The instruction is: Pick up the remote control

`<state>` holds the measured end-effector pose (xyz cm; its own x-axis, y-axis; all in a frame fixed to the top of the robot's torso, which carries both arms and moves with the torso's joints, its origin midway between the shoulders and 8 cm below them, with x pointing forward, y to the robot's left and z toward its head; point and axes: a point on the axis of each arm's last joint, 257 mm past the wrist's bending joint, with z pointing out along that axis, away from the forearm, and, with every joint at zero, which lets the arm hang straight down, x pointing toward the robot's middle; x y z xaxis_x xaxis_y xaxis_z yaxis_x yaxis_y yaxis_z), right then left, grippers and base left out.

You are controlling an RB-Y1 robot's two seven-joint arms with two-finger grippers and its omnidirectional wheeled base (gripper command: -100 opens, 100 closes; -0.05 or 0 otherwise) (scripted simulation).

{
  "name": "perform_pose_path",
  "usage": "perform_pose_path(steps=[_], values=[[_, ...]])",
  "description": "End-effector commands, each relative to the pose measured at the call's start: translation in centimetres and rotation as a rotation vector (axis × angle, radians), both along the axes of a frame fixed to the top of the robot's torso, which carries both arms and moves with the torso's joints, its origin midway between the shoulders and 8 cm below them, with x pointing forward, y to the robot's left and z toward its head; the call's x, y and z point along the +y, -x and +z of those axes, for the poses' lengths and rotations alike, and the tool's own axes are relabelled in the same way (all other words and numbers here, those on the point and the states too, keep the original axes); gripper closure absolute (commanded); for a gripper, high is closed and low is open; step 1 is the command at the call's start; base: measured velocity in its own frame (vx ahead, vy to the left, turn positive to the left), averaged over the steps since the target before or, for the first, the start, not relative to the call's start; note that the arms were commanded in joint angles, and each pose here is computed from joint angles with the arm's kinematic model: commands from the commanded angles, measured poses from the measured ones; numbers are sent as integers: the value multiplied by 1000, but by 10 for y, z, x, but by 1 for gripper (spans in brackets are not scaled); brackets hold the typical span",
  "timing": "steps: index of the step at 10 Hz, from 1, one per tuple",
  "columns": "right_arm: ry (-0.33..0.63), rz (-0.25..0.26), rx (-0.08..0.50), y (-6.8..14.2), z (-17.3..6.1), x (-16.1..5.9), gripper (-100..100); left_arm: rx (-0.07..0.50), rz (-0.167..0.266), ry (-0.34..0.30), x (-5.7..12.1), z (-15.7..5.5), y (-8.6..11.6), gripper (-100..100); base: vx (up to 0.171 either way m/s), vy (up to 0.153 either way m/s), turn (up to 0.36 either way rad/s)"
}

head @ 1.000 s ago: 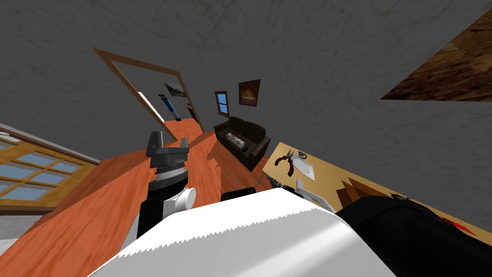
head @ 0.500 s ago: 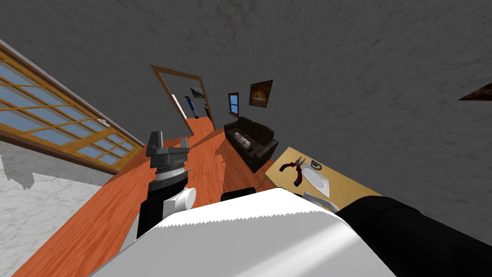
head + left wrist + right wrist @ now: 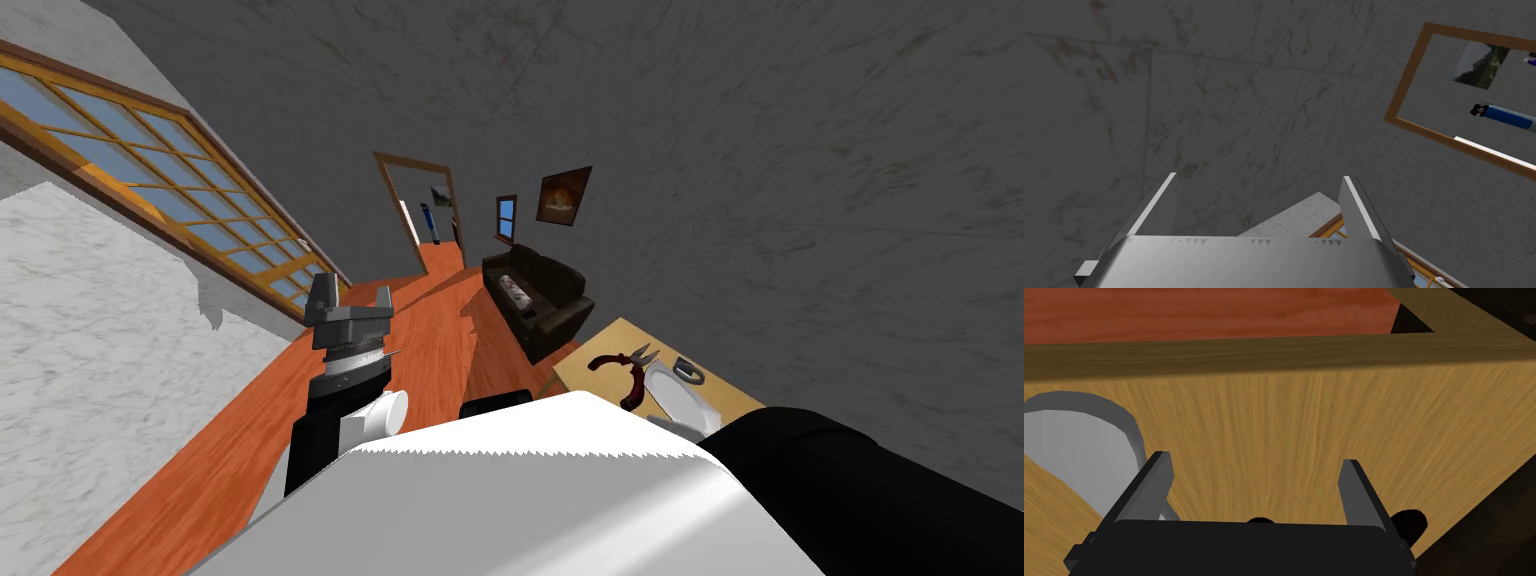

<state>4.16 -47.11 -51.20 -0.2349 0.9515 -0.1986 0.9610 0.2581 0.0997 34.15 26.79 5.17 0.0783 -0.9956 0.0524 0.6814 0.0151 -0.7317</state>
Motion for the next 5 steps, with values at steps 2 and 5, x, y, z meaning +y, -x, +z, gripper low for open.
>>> perform_pose_path(steps=[2,5], values=[[77,-32,93,42,0,-30,-100,0,0,0,0,0,0,0,-61,-147,278],[120,-64,178,87,-3,-42,-100,0,0,0,0,0,0,0,-82,-118,212]])
